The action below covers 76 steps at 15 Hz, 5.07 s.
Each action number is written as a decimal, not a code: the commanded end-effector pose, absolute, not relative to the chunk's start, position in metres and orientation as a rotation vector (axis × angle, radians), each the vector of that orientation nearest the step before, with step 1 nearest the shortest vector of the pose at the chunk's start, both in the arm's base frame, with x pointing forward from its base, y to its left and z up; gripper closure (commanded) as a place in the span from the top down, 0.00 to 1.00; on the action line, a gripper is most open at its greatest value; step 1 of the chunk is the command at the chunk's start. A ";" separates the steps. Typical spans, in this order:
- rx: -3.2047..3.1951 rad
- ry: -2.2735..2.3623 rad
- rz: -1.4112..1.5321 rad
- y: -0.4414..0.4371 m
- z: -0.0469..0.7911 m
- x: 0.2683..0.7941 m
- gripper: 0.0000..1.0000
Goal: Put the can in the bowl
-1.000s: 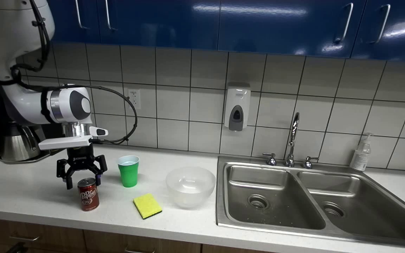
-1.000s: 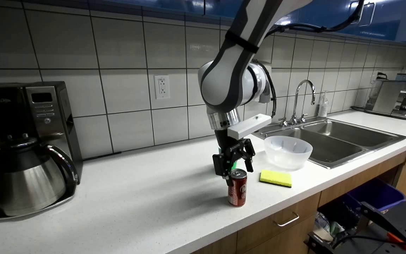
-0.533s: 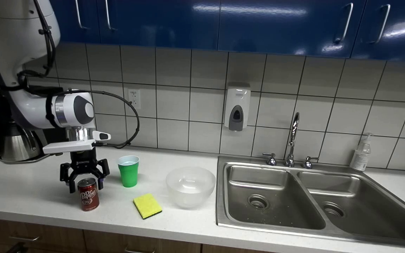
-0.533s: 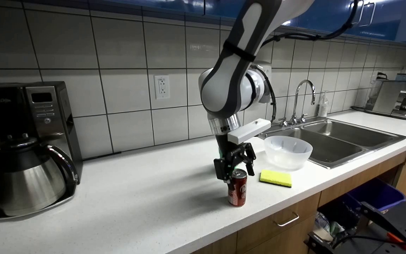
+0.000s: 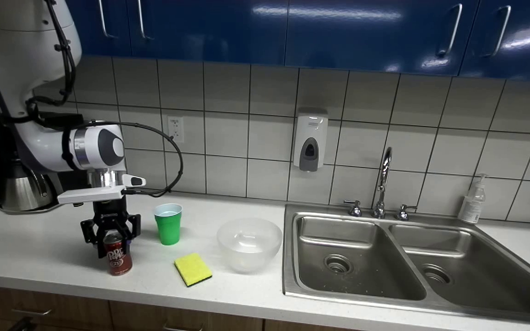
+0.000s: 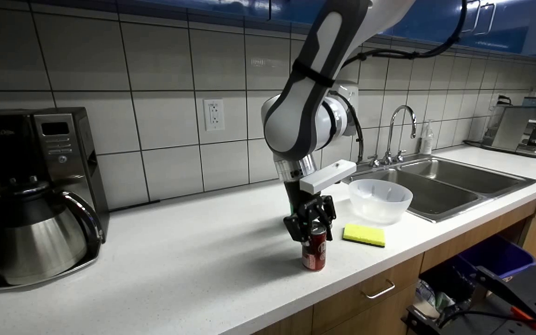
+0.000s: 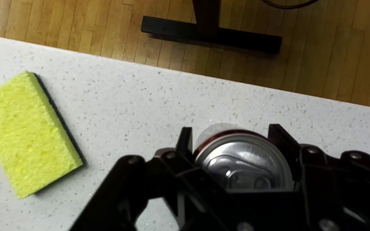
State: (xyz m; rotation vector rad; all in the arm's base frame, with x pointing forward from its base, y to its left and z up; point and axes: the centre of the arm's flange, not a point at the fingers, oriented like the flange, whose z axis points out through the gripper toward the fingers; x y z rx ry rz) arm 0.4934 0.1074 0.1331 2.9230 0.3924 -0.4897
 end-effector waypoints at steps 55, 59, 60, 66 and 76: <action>3.316 -0.436 -0.249 -0.186 0.318 0.439 0.37; 3.320 -0.555 -0.253 -0.205 0.327 0.444 0.37; 3.321 -0.582 -0.256 -0.209 0.329 0.446 0.37; 3.321 -0.693 -0.273 -0.225 0.335 0.472 0.37; 3.301 -0.767 -0.326 -0.237 0.324 0.526 0.37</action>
